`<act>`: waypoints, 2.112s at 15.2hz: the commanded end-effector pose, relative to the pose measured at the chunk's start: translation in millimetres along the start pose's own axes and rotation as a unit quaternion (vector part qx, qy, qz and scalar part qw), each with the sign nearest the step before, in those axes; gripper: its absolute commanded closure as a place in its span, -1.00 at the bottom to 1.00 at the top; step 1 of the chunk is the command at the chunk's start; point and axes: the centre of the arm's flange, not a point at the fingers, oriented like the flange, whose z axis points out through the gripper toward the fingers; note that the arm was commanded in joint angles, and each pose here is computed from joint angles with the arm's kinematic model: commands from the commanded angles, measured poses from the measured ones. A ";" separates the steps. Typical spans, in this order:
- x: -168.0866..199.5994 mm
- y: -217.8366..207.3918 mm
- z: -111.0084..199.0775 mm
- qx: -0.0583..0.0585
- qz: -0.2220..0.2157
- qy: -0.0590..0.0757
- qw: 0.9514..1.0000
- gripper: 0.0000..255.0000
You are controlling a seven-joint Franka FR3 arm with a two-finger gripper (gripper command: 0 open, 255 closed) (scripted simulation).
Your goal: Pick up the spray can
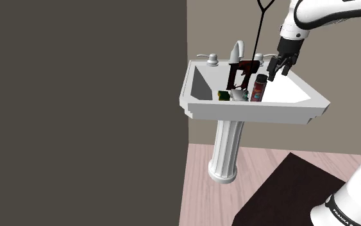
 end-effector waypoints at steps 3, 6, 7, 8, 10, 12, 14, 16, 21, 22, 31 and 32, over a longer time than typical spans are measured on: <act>30.1 36.5 20.2 -0.004 -0.002 0.001 1.000 -1.00; 54.2 63.4 34.6 -0.007 -0.004 0.002 1.000 -1.00; 62.3 72.4 39.4 -0.008 -0.004 0.002 1.000 -1.00; 70.4 81.4 44.2 -0.009 -0.005 0.002 1.000 -1.00; 86.5 99.3 53.6 -0.010 -0.006 0.002 1.000 -1.00; 102.8 117.3 63.0 -0.012 -0.007 0.002 1.000 -1.00; 119.0 135.2 72.3 -0.014 -0.008 0.003 1.000 -1.00; 135.3 153.2 81.6 -0.016 -0.009 0.003 1.000 -1.00; 175.0 196.8 103.7 -0.020 -0.011 0.004 1.000 -1.00; 174.6 196.7 109.0 -0.020 -0.011 0.004 1.000 -1.00; 172.6 195.2 144.1 -0.020 -0.011 0.004 1.000 1.00; 172.5 195.3 143.9 -0.020 -0.011 0.004 1.000 1.00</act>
